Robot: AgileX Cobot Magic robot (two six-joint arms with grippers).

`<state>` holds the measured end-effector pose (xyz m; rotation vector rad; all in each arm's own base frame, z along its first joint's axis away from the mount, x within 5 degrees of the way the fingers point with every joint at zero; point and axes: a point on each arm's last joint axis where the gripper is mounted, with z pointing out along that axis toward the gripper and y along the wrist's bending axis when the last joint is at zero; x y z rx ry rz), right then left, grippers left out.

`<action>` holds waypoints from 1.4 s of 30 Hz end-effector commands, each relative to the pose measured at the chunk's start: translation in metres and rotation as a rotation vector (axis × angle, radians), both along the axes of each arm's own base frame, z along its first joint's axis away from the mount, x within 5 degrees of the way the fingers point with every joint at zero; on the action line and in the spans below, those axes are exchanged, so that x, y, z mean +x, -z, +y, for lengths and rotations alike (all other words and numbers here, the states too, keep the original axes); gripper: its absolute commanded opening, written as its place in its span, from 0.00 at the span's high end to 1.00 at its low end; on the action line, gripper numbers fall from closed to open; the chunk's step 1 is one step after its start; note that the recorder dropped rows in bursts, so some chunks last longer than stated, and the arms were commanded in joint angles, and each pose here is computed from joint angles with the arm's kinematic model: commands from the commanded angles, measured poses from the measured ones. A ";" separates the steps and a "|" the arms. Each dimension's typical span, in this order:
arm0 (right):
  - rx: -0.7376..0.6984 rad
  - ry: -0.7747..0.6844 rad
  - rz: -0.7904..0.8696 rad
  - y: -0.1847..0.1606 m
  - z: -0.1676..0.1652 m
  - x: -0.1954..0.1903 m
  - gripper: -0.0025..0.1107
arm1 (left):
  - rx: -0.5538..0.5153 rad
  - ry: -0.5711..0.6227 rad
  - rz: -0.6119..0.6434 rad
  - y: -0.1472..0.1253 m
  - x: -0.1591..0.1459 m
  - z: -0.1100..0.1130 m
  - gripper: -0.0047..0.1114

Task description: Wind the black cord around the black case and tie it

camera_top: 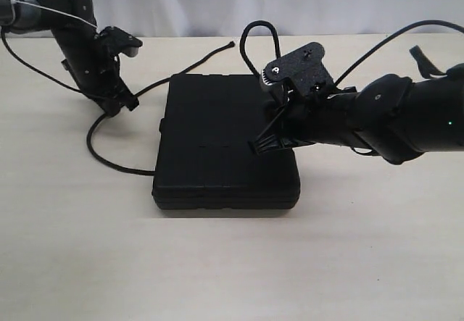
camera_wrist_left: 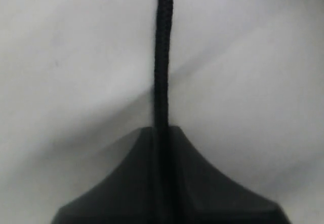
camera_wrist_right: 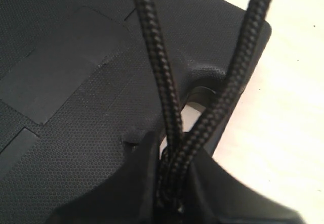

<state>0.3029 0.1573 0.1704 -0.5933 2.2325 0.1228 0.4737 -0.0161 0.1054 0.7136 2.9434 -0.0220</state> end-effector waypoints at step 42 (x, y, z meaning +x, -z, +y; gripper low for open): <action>-0.008 -0.022 -0.023 -0.007 0.000 0.001 0.94 | 0.125 -0.066 -0.154 -0.032 -0.052 0.043 0.56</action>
